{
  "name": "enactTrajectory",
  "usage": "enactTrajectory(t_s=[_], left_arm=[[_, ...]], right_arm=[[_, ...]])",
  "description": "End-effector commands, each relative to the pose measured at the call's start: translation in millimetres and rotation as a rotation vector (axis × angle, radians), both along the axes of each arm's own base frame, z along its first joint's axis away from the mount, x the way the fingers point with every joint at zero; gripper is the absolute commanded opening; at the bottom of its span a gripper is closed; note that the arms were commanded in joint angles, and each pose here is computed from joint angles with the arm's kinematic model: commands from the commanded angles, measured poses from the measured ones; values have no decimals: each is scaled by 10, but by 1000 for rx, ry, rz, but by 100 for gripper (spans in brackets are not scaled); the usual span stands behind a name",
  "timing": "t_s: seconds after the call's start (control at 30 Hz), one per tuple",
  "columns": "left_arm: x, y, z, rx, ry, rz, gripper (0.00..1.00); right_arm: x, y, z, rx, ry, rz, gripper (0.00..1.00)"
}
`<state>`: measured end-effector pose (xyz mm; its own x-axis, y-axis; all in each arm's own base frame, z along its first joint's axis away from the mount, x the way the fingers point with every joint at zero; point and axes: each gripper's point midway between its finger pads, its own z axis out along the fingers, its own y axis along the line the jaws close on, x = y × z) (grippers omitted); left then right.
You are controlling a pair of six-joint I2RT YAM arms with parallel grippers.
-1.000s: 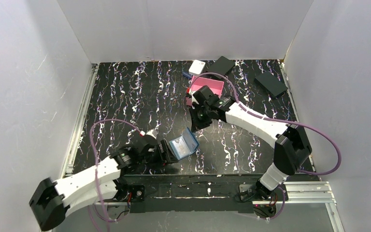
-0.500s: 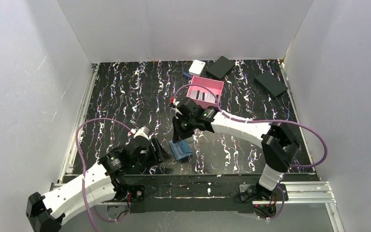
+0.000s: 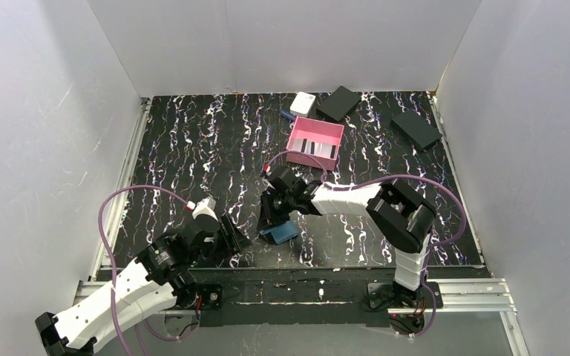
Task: Put the credit cards into the card holder
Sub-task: Close the card holder at the center of the board.
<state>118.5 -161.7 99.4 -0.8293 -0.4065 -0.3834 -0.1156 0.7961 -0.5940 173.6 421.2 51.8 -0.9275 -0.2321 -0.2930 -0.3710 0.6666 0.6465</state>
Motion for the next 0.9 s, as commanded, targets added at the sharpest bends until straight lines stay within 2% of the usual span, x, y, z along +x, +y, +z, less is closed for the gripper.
enactTrajectory(t_s=[0.0,0.2,0.37,0.5,0.7,0.87], left_arm=[[27,44,50,7,-10,26,53],[27,51,96,7,-17,23,56],[15,80,148,10,-26,21,58],[0,120,162,17,-28,26,59],[7,120,195,12,-25,38,60],[-13,185,244,19,-30,51,61]], right_arm=[[41,147,59,61,-32,16,23],[-24,-39,284,-29,-106,158,46],[-166,-251,784,-2,-184,240,74],[-175,-493,954,-27,-293,269,87],[1,-700,610,-208,-548,301,88],[89,-656,401,-307,-684,278,80]])
